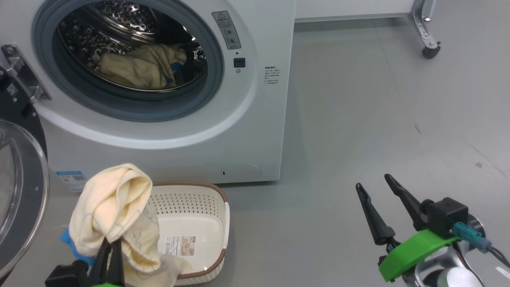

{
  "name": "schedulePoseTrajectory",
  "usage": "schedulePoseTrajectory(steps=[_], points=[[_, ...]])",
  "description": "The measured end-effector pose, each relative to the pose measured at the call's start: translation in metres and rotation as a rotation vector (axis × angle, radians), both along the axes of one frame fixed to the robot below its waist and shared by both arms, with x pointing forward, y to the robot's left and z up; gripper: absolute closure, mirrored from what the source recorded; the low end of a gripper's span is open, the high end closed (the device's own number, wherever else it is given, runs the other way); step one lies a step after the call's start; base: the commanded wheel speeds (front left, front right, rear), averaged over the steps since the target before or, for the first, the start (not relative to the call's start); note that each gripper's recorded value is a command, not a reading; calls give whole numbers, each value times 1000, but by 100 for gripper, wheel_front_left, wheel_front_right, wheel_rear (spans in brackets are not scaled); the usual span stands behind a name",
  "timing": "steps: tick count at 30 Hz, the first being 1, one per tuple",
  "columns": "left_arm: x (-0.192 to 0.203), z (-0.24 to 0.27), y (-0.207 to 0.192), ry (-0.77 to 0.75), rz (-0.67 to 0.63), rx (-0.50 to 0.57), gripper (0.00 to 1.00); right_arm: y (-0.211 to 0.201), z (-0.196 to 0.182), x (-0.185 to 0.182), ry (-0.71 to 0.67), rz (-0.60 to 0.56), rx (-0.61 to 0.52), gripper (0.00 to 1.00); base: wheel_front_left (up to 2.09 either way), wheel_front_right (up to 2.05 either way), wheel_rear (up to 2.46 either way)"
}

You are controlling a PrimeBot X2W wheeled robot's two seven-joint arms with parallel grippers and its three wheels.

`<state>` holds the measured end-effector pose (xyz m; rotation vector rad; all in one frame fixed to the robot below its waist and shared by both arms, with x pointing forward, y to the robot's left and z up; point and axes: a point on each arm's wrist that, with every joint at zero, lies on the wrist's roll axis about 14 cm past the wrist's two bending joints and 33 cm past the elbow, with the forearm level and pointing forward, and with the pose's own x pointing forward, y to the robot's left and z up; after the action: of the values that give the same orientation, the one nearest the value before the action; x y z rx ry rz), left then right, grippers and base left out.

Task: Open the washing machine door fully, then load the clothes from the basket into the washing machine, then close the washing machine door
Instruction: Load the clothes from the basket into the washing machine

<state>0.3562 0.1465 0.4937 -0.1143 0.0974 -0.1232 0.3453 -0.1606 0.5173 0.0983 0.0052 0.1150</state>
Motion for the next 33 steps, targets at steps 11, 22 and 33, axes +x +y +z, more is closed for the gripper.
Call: schedulePoseTrajectory(steps=[11, 22, 33], points=[[10, -12, -3, 41, -8, -6, 100, 0, -6, 0, 21, -2, 11, 0, 0, 0, 0], [61, -43, -18, 150, -62, -4, 100, 0, -18, 13, 47, -7, 31, 0, 0, 0, 0], [149, -80, -32, 282, -113, -34, 100, -10, -37, 36, 66, -39, 55, 0, 0, 0, 0]])
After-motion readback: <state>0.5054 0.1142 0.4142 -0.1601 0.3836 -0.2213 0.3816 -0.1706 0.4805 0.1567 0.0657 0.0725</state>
